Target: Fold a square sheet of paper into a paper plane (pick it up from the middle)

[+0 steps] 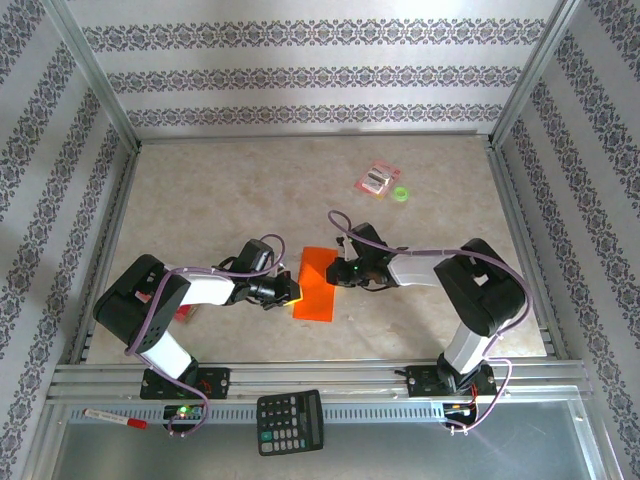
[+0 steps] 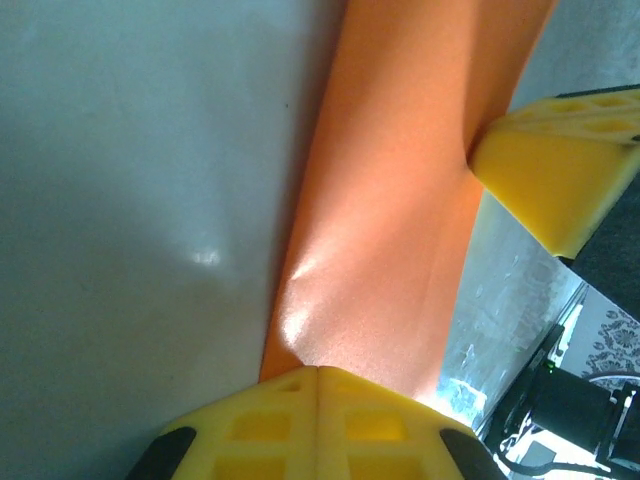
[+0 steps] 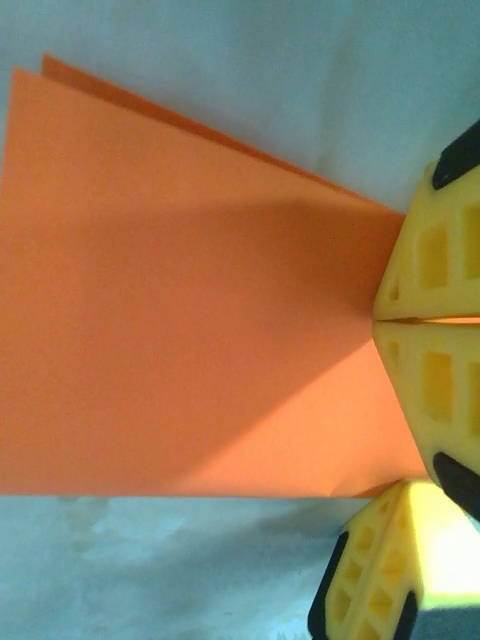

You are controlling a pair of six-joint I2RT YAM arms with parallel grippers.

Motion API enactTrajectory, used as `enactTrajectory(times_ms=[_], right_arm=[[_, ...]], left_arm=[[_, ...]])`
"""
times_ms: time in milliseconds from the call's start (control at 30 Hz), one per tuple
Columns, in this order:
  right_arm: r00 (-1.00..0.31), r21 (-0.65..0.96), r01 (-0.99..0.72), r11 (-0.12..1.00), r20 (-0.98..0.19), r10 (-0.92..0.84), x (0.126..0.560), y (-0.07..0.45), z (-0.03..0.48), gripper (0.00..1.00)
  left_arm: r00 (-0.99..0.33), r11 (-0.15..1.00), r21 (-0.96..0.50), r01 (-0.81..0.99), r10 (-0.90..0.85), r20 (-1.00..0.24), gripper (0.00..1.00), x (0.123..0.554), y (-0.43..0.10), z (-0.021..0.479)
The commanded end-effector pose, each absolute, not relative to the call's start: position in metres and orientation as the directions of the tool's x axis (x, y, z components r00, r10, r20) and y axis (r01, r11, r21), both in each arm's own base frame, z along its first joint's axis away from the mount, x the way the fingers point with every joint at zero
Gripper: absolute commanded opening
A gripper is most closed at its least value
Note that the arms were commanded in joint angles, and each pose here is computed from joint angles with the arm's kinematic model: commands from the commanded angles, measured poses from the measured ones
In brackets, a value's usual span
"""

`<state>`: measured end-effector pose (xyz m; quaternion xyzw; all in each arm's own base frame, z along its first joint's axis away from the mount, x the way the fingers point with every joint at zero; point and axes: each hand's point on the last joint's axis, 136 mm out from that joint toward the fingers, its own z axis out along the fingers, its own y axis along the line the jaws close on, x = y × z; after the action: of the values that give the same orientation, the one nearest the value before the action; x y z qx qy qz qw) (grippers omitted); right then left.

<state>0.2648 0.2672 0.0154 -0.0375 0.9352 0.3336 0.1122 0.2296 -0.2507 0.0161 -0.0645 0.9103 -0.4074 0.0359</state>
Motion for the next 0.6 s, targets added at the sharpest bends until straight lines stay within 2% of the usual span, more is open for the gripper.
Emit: enactTrajectory(times_ms=[0, 133, 267, 467, 567], right_arm=[[-0.972, 0.548, -0.101, 0.830, -0.232, 0.035, 0.262, 0.243, 0.018, 0.15], [-0.955, 0.609, -0.159, 0.777, -0.293, 0.035, 0.268, 0.262, 0.054, 0.21], [-0.954, 0.671, -0.184, 0.718, -0.297, 0.034, 0.267, 0.292, 0.072, 0.21], [-0.966, 0.706, -0.196, 0.681, -0.260, -0.009, 0.264, 0.333, 0.071, 0.08], [-0.972, 0.707, -0.186, 0.682, -0.233, -0.024, 0.263, 0.346, 0.062, 0.04]], left_arm=[[-0.989, 0.720, -0.678, -0.145, -0.121, 0.083, 0.00, 0.204, -0.233, -0.004], [-0.991, 0.725, -0.676, -0.134, -0.097, 0.093, 0.00, 0.201, -0.233, -0.004], [-0.991, 0.724, -0.676, -0.136, -0.090, 0.103, 0.00, 0.198, -0.233, -0.005], [-0.989, 0.731, -0.667, -0.144, -0.097, 0.108, 0.00, 0.195, -0.229, -0.009], [-0.989, 0.732, -0.665, -0.145, -0.100, 0.106, 0.00, 0.195, -0.229, -0.010]])
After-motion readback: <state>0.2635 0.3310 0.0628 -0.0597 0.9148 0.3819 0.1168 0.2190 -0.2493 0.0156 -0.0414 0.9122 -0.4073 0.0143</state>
